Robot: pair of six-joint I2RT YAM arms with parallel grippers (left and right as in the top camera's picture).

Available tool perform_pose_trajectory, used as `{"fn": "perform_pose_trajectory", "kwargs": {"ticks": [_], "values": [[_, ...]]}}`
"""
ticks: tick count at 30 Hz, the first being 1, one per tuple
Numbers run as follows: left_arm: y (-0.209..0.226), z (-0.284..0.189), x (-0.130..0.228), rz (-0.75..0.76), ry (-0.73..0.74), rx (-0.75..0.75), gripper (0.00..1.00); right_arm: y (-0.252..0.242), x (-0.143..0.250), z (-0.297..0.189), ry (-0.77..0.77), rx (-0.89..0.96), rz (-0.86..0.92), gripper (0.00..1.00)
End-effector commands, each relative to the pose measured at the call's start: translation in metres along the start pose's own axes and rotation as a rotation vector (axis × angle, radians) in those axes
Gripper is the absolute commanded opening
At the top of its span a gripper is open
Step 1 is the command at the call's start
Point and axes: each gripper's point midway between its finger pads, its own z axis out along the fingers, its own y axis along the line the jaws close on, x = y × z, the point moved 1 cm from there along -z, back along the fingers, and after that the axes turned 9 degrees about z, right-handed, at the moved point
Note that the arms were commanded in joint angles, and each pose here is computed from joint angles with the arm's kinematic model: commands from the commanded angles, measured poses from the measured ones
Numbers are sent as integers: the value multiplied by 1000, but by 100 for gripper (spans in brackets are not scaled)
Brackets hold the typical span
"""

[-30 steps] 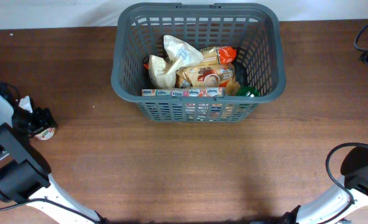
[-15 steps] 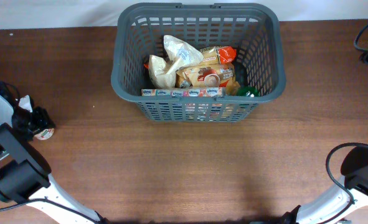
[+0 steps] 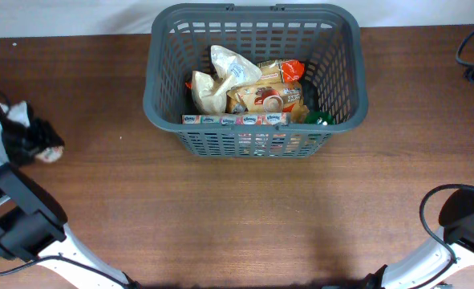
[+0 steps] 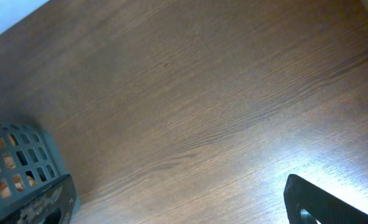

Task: Pack container
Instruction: 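Return the left gripper and grasp the short green-lidded jar, then carry the short jar into the basket and open the left gripper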

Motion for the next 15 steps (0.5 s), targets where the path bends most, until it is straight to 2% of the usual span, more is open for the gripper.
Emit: {"fn": "perform_pose_trajectory", "kwargs": {"ticks": [1, 8, 12, 15], "values": [[-32, -46, -35, 152, -110, 17, 2, -2, 0, 0, 1, 3, 5, 98], [-127, -139, -79, 464, -352, 28, 2, -2, 0, 0, 1, 3, 5, 99], [-192, -196, -91, 616, -528, 21, 2, -2, 0, 0, 1, 3, 5, 99], [-243, -241, -90, 801, -685, 2, 2, -2, 0, 0, 1, 3, 5, 99]]}}
